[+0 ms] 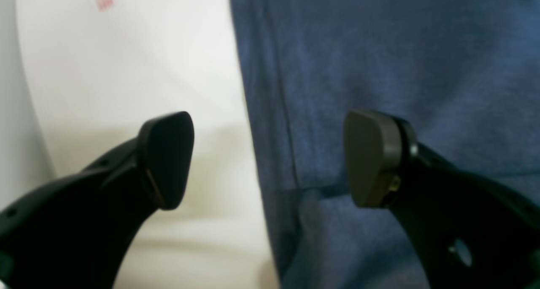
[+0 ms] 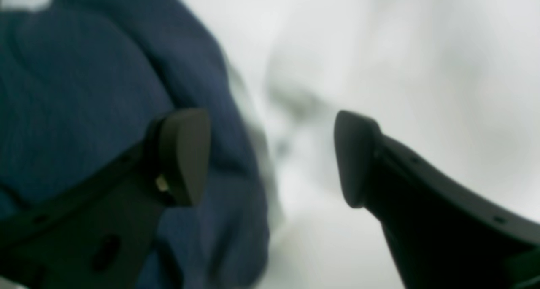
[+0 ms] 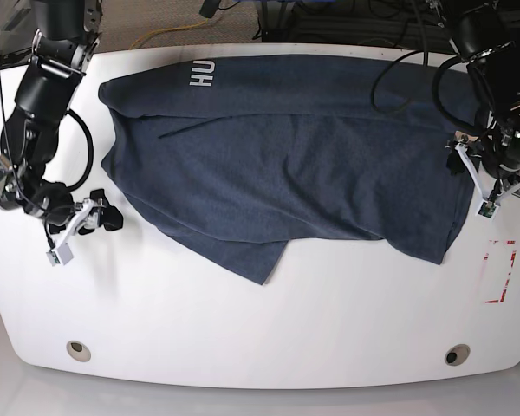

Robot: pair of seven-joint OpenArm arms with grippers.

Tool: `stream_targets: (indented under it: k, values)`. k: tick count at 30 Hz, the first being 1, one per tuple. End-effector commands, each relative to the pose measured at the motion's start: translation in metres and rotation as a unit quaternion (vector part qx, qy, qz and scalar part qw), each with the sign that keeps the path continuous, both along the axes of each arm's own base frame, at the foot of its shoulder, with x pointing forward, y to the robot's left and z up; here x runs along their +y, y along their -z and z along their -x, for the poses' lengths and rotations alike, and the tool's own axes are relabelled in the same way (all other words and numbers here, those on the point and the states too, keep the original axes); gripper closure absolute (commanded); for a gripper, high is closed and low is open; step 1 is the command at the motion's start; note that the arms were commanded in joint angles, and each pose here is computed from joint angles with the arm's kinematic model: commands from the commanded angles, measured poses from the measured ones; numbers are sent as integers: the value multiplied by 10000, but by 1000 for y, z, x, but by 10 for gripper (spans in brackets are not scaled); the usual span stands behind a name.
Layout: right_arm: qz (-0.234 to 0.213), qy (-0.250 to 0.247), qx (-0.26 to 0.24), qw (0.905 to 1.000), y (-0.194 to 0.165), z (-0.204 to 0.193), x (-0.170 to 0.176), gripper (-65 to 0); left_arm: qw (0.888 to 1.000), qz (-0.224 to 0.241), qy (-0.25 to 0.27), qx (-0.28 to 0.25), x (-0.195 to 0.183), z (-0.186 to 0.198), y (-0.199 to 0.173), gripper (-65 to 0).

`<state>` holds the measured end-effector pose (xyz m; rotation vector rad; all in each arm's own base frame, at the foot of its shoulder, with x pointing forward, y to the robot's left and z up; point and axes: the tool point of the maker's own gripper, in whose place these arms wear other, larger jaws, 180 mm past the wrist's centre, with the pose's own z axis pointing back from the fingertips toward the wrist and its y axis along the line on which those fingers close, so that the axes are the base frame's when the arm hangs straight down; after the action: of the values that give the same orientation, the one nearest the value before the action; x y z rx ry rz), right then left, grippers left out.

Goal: Fold the T-shirt properly
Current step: 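Release the shirt edge and reposition both grippers along the hem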

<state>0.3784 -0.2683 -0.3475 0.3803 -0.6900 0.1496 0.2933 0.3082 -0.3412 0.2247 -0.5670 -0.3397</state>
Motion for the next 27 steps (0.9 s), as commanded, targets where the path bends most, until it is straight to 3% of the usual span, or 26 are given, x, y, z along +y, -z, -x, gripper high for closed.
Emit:
stream_targets:
  k: [1,10,19,27]
  values:
    - [-2,37,-69,10000,-7,-8,-7,-444,9997,-74,27,-219,3,-8,-13,-510]
    - [450,-398,-91,9982,-16,18,4,-444,9997,-57,138,-171,-4,7,-10,-510]
    - [-493,-1013,-86,9936,-14,77,54,-444,9996,118,188,160,-10,32,12,-510]
    - [-669,-1186,349,9901,12,127,74,-444,9991,208,271,247,-14,49,25,-510]
